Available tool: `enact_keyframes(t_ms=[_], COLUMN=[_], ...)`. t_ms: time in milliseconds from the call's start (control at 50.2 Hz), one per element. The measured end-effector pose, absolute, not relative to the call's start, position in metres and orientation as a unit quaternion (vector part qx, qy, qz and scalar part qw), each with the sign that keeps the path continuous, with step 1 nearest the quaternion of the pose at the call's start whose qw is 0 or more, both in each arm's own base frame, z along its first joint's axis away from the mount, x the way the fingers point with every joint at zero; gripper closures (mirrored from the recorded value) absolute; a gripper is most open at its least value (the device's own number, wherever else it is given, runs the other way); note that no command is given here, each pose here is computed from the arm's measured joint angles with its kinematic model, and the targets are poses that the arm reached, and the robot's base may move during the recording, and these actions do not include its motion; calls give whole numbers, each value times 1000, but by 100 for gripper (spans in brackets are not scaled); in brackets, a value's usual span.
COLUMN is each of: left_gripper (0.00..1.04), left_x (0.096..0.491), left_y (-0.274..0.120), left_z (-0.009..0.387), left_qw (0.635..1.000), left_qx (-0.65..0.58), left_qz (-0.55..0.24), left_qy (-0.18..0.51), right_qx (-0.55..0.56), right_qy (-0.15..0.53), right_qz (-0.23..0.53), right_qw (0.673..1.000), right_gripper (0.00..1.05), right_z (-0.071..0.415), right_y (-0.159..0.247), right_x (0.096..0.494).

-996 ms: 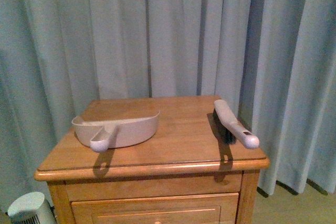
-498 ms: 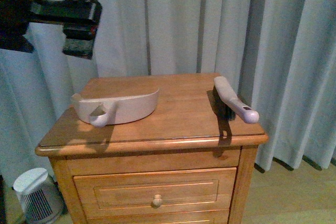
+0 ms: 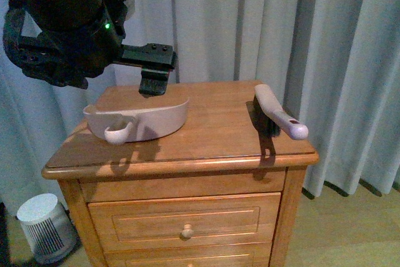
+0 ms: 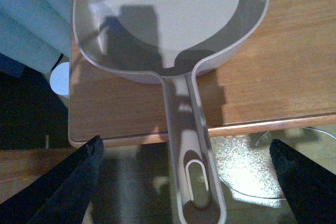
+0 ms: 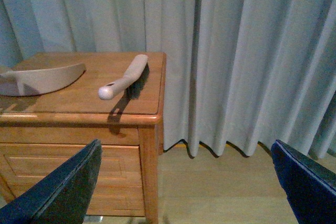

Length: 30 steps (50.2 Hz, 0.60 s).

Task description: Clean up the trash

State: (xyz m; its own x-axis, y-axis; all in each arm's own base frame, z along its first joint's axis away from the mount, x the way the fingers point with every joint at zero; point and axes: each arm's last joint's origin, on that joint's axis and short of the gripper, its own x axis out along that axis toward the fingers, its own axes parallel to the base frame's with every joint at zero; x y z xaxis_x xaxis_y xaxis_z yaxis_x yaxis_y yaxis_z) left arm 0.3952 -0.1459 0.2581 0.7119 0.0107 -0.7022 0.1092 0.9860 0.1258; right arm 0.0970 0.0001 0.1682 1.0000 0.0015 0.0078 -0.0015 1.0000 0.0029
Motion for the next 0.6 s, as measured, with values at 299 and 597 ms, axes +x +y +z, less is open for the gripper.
enact_keyframes(t_ms=[299, 597], left_gripper=[8, 8], left_x=[407, 415], left_y=[-153, -161], left_z=[233, 215], left_qw=[912, 906], left_qx=[79, 83], left_qz=[-10, -6], left_qy=[402, 416], right_qx=[1, 1], right_qy=[-4, -4], right_qz=[1, 1], right_qw=[1000, 1000], right_gripper=[7, 7], right_z=[168, 168], right_y=[0, 0], right_x=[97, 97])
